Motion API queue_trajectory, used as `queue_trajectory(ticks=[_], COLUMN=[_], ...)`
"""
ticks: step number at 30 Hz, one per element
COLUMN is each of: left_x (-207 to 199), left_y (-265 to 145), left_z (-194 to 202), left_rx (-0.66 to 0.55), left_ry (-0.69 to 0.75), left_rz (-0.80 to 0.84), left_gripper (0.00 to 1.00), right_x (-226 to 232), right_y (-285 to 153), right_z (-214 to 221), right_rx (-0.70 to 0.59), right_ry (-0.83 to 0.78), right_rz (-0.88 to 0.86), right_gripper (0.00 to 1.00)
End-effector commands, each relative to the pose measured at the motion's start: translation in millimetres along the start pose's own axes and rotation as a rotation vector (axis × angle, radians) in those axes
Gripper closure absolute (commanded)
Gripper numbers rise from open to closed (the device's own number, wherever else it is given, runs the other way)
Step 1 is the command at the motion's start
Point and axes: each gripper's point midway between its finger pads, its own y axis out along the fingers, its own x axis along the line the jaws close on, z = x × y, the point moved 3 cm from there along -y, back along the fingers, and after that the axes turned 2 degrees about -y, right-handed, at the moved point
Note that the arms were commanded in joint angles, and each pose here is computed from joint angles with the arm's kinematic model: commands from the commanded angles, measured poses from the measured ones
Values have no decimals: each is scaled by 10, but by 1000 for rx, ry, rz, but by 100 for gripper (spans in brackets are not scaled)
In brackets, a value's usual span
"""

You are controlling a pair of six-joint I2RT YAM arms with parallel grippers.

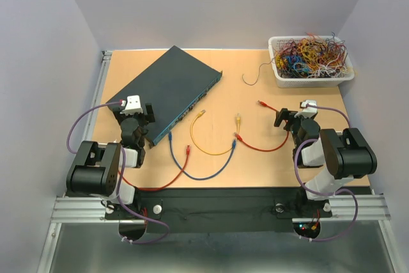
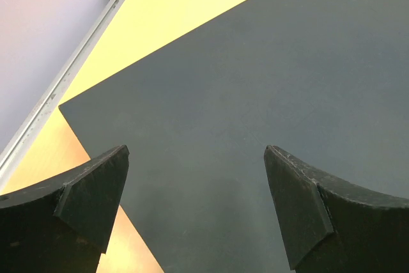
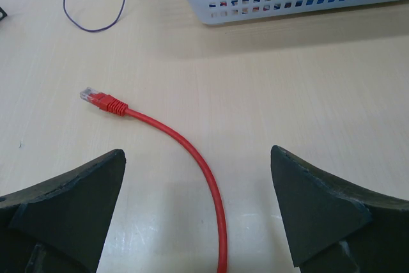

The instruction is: Insert the plug into the switch port

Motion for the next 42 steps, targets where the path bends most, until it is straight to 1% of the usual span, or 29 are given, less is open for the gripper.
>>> queue_trajectory(ticks=[1,12,14,15,17,18,19,21,22,23,24,25,26,27,29,30,31,32,33,34,35,36,37,38,39,40,41,42], left_x=[24,24,22,24,25,23,24,23,22,23,23,26,22,23,23,23,23,20,21,21,23,21,20,28,26,23,26,26], left_y=[12,12,16,13,12,16,13,16,16,16,16,12,12,15,16,15,15,19,15,15,15,15,19,17,17,15,17,16], left_z=[-581,-581,-582,-576,-581,-585,-576,-585,-582,-582,-582,-581,-581,-587,-582,-587,-587,-588,-587,-584,-590,-587,-588,-582,-579,-587,-582,-587], left_rx=[-261,-261,-261,-259,-261,-262,-260,-262,-261,-261,-261,-261,-261,-262,-261,-262,-262,-262,-262,-261,-264,-262,-262,-261,-260,-262,-261,-263], left_ry=[-78,-78,-79,-77,-76,-78,-77,-78,-79,-78,-78,-78,-78,-78,-78,-78,-80,-78,-79,-78,-79,-79,-78,-79,-77,-80,-77,-79], left_rz=[-16,-16,-16,-16,-16,-16,-16,-16,-16,-16,-16,-18,-15,-16,-16,-16,-16,-14,-14,-14,-16,-14,-14,-17,-16,-16,-16,-16], left_gripper=[1,1,1,1,1,1,1,1,1,1,1,1,1,1,1,1,1,1,1,1,1,1,1,1,1,1,1,1], right_x=[5,5,-20,-84,-157,-109,-71,25,66,245,380,518,762,932,1188,1246,1305,1363,1518,1587,1606,1903,2020,2018,2295,2397,2456,2559], right_y=[59,67,59,43,30,59,148,170,159,174,101,44,-68,-207,-410,-466,-468,-487,-569,-562,-505,-619,-669,-645,-830,-859,-808,-829], right_z=[-173,-179,-191,-211,-349,-374,-399,-633,-651,-797,-1025,-1104,-1152,-1329,-1402,-1360,-1318,-1292,-1266,-1161,-1156,-1165,-1138,-1016,-922,-937,-765,-717], right_rx=[-66,-68,-72,-84,-116,-96,-41,-58,-32,-46,-92,-94,-78,-100,-67,-40,18,56,107,173,165,184,188,191,224,242,278,295], right_ry=[-11,-7,-5,3,18,7,-23,-30,54,94,124,219,270,339,415,473,564,586,584,570,547,489,434,340,281,234,187,152], right_rz=[-5,-4,14,98,192,183,177,173,170,67,-17,-91,-256,-369,-559,-598,-619,-658,-740,-729,-652,-681,-653,-542,-590,-579,-517,-511], right_gripper=[0,0,0,0,0,0,0,0,0,0,0,0,0,0,0,0,0,0,0,0,0,0,0,0,0,0,0,0])
